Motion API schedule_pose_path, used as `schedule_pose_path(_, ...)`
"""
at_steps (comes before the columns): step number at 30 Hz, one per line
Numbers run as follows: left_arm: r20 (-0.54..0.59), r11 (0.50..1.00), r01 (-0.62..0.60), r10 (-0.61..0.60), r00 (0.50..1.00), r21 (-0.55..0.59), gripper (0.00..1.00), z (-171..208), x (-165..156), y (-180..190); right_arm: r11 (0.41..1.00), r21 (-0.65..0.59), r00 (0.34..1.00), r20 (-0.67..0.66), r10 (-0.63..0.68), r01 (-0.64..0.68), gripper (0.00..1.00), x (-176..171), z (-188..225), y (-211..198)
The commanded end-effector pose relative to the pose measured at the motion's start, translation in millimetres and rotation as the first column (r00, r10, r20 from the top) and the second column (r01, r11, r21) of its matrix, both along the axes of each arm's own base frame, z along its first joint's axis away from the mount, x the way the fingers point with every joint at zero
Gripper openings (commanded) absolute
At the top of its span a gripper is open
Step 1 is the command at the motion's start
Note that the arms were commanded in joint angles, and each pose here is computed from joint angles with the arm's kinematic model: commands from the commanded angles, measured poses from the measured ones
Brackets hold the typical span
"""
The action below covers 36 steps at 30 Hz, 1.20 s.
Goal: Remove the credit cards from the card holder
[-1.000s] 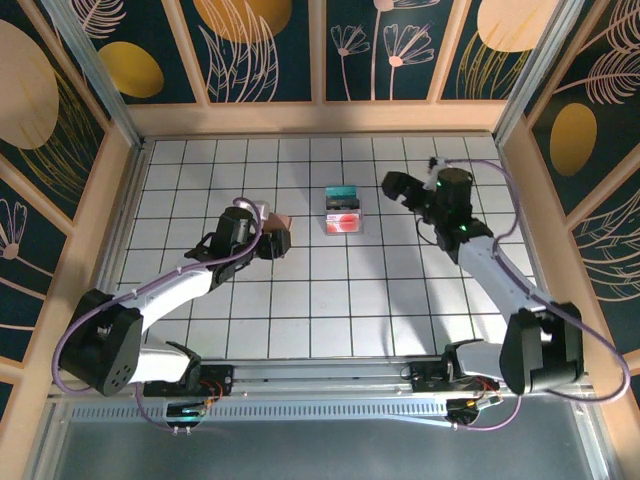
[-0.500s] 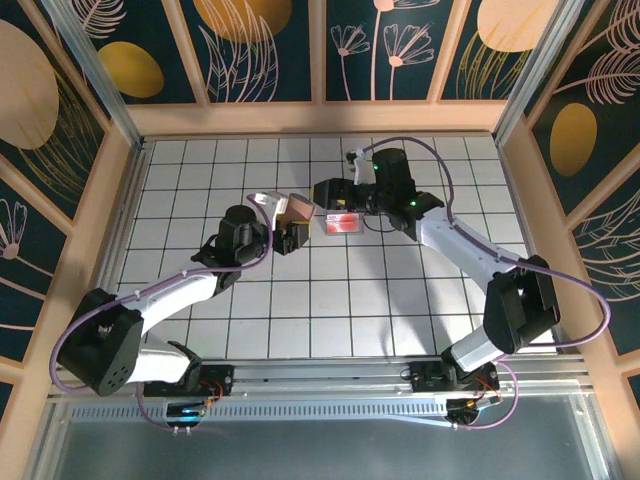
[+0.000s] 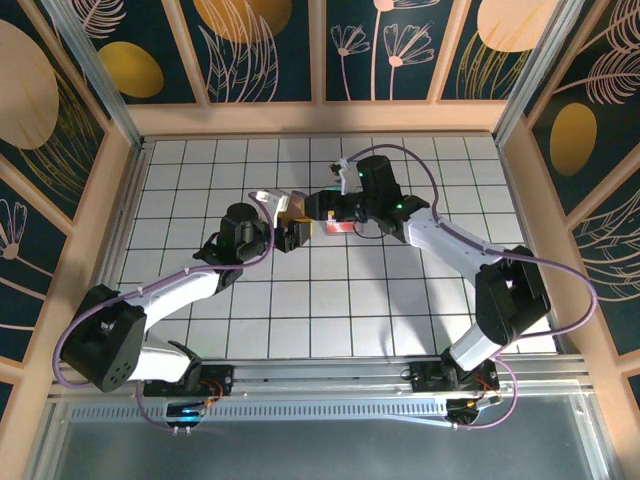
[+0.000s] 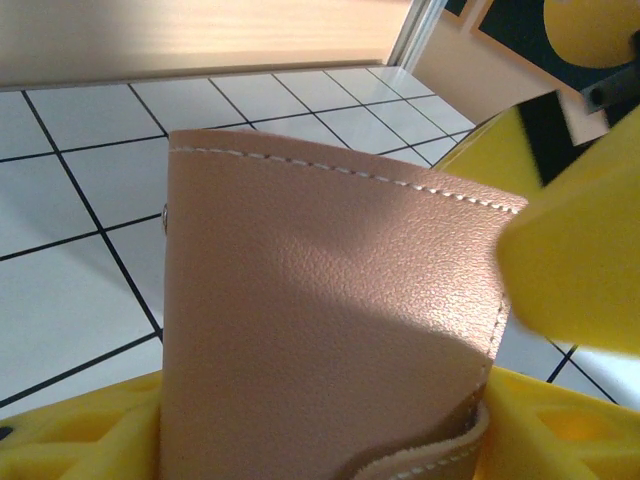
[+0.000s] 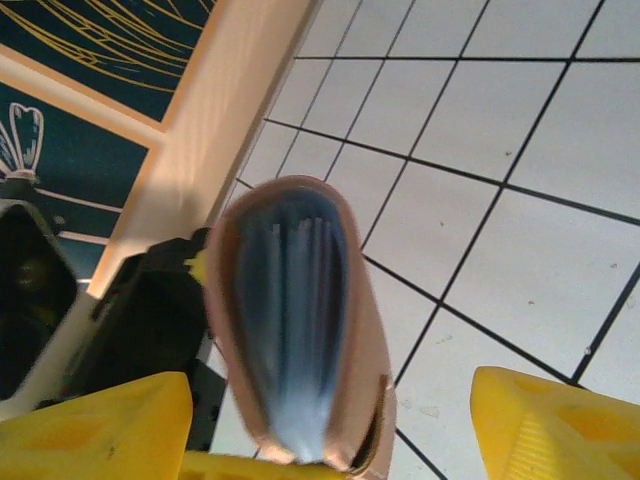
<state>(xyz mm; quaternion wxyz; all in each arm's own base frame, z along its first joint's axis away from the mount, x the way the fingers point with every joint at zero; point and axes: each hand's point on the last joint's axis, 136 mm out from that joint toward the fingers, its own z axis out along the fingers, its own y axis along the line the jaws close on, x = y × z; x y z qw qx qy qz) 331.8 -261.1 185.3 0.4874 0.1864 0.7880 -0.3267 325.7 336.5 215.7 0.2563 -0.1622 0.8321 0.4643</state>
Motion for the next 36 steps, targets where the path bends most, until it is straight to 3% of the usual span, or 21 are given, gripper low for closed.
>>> schedule_pose_path(1,0.081,0.997,0.044,-0.039,0.996,-0.070,0.65,34.5,0.1,-11.0,0.999,0.027,0.999,0.026,0.035,-0.036,0.70,1.4,10.7,13.4)
schedule_pose_path(9,0.073,0.996,0.061,-0.056,0.996,-0.068,0.66,32.8,-2.4,-13.0,0.998,0.061,0.999,0.025,0.034,-0.036,0.52,6.3,12.4,20.0)
schedule_pose_path(15,0.064,0.996,0.051,-0.047,0.997,-0.073,0.69,34.3,-0.3,-12.9,0.998,0.054,0.999,0.027,0.024,-0.026,0.22,8.0,13.1,17.1)
schedule_pose_path(19,0.054,0.993,0.064,-0.059,0.997,-0.098,0.95,41.3,-4.8,-13.4,0.998,0.058,1.000,0.021,0.005,-0.006,0.10,11.5,13.3,8.5)
schedule_pose_path(23,0.073,0.984,0.108,-0.098,0.992,-0.142,0.99,57.7,-19.2,-13.5,0.997,0.075,0.999,0.050,-0.020,0.016,0.00,17.0,22.2,-6.2)
schedule_pose_path(27,0.086,0.978,0.104,-0.090,0.992,-0.180,0.99,74.6,-27.6,-7.7,0.995,0.096,0.995,0.100,-0.030,0.020,0.00,20.9,36.2,-22.5)
schedule_pose_path(33,0.099,0.977,-0.009,0.031,0.995,-0.215,0.99,97.8,-20.2,10.3,0.990,0.142,0.992,0.123,-0.039,0.022,0.00,25.0,52.4,-54.5)
schedule_pose_path(36,0.091,0.973,0.056,-0.036,0.995,-0.226,0.99,106.2,-22.2,-0.9,0.988,0.152,0.988,0.152,-0.012,-0.011,0.00,19.3,57.9,-68.4)
